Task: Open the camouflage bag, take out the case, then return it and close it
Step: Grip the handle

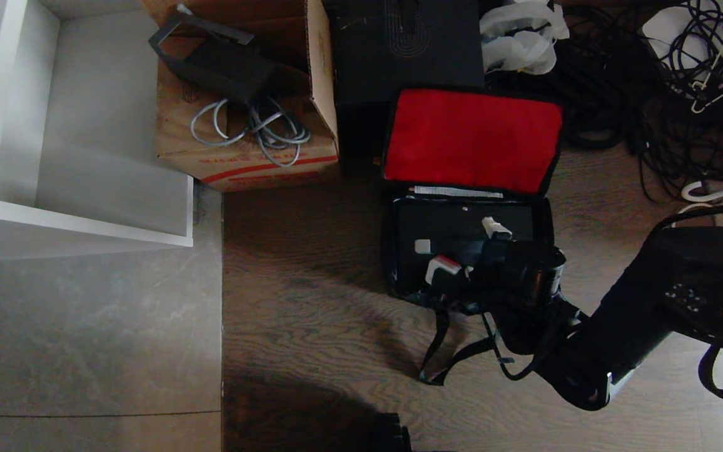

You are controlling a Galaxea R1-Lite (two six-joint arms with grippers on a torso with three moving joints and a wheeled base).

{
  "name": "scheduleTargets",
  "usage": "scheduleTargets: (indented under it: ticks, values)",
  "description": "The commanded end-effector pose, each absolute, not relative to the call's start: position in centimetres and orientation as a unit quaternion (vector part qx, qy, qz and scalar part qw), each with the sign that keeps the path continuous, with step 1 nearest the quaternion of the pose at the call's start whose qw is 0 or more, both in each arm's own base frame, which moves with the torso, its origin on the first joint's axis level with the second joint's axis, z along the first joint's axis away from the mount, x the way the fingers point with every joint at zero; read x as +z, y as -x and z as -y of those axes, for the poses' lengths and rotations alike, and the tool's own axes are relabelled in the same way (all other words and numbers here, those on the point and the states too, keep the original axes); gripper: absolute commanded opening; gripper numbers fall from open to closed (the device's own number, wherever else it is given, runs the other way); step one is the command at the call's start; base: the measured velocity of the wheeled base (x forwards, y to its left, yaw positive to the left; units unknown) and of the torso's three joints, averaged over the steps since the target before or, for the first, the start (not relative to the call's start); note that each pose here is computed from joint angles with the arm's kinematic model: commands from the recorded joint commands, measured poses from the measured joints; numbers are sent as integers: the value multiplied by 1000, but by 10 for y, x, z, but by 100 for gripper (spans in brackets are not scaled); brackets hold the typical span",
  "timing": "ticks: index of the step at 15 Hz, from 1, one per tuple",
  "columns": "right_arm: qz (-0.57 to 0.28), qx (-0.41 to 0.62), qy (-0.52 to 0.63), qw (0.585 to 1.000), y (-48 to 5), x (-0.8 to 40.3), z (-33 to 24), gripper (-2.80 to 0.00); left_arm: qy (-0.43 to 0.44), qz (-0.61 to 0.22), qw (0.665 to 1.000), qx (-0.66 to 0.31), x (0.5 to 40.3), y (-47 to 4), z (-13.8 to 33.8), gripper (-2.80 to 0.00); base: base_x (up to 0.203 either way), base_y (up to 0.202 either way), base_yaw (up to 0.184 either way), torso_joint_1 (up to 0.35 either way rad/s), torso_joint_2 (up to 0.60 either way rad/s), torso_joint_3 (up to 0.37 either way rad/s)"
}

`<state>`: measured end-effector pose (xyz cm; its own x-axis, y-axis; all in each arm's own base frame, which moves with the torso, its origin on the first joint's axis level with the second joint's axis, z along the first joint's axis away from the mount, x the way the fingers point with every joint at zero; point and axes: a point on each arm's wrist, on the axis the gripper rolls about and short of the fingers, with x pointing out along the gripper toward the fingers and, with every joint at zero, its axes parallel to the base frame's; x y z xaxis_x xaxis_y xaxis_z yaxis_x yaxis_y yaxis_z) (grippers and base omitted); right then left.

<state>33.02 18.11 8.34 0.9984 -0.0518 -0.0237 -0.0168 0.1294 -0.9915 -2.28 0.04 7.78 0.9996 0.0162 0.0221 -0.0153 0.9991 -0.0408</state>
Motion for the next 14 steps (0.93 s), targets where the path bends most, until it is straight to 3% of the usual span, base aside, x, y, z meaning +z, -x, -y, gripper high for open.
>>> scheduleTargets:
  ticks: [1,14]
  values:
    - [-31,-30,658,752,-343,79,-175,0,21,6,1000,8,75,22,0,-280,0,0,0,0,0,0]
    - [1,-158,594,789,-377,128,-166,0,21,6,1000,8,75,22,0,-280,0,0,0,0,0,0]
